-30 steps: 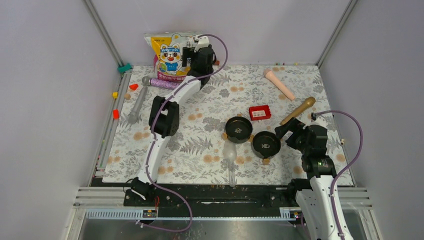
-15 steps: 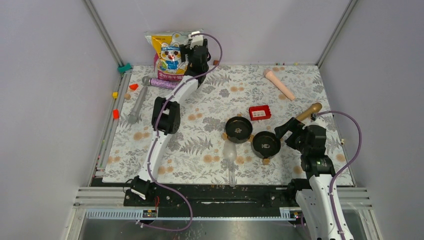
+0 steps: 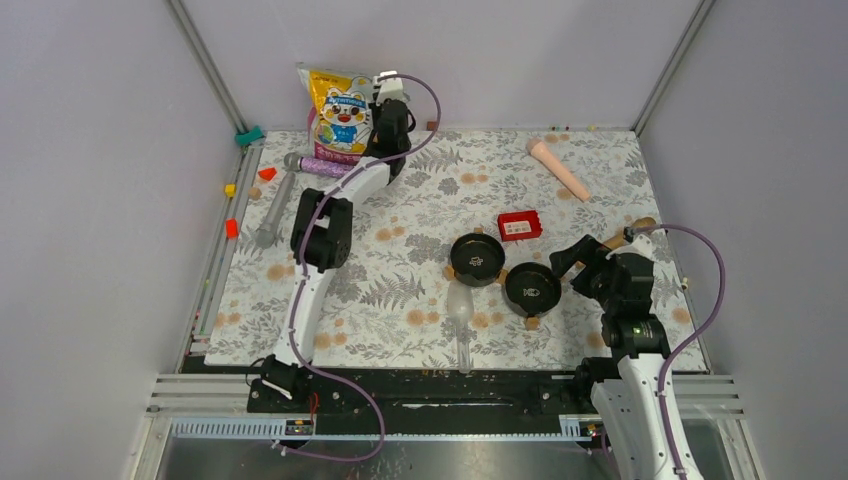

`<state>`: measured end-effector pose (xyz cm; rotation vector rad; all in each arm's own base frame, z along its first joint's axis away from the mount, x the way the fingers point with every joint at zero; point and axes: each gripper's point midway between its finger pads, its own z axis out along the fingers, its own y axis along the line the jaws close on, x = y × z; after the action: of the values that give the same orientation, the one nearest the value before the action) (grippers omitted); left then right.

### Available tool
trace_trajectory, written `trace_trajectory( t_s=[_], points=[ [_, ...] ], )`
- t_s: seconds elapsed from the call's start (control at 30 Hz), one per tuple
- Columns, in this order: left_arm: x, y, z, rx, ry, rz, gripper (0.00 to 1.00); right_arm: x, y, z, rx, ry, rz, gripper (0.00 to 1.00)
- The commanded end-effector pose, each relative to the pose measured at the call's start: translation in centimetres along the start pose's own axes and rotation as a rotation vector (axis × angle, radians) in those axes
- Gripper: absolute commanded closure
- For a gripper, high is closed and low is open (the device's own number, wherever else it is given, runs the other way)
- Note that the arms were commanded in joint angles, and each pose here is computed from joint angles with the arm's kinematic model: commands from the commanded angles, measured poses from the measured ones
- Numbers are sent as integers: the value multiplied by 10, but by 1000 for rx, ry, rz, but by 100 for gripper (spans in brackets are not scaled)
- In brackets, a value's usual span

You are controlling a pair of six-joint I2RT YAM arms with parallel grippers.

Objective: Serve the pet food
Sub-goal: Move the pet food to the center of the board.

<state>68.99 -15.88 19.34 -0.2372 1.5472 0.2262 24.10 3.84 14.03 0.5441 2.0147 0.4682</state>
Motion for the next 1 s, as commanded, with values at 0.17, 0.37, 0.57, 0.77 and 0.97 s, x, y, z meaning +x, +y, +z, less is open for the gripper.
trace_trajectory(
  t_s=[0.17,0.37,0.57,0.77,0.97],
  points=[
    [-128,-68,-154,193,-165,43,100,-1,8,6,-55,-21,17,1],
    [-106,-69,-225,292,5,-121,100,5,15,7,-89,19,22,1],
    [-84,-39,-290,389,81,-288,100,4,16,3,-101,8,14,1],
    [-79,-7,-334,415,147,-244,100,3,19,-2,-115,-4,2,1],
    [-69,33,-386,559,313,-192,100,3,20,-1,-126,-7,1,1]
  ],
)
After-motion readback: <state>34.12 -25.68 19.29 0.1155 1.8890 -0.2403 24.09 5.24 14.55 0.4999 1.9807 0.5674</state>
